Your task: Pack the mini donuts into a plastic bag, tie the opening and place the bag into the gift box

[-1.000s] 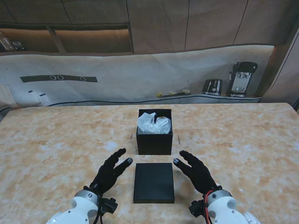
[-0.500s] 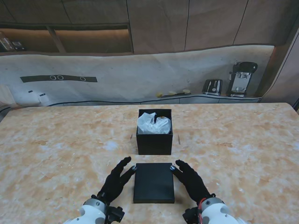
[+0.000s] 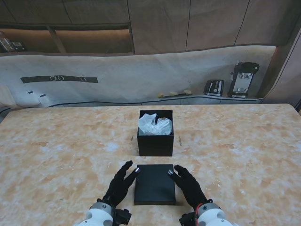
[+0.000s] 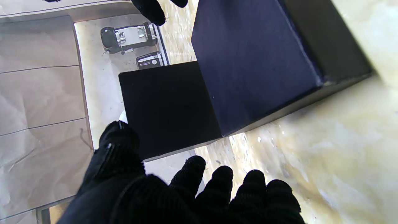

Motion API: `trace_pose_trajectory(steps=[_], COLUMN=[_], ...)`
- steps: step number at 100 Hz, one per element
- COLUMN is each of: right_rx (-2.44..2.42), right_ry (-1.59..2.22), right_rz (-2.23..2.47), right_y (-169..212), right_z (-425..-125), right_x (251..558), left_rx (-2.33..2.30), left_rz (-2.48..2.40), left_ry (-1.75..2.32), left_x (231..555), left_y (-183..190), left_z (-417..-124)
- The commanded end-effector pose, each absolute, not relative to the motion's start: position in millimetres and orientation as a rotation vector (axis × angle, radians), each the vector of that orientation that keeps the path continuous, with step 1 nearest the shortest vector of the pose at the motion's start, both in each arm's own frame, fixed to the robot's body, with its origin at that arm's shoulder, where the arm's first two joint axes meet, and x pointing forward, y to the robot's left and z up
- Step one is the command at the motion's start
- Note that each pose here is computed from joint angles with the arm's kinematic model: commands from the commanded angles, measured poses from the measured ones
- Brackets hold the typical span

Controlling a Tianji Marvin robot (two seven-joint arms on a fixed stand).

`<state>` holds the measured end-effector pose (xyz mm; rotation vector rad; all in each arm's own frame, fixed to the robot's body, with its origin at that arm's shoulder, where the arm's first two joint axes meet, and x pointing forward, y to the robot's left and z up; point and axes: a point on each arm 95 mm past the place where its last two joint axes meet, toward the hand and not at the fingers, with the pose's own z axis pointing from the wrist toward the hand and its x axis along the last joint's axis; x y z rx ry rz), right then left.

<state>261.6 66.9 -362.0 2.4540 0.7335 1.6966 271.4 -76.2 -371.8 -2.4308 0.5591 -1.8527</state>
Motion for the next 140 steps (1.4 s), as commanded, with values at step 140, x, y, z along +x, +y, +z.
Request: trace_pose_trajectory(steps=[140], right_rx=[2.636], right_ry=[0.586], right_rz=[1.650], right_y=[100], right_z=[-372], right_x=[256], left_rx=[-2.756], left_rz=[-1.760], left_ry=[0.242], left_x=[267], left_y=[-105], left_z=[-355])
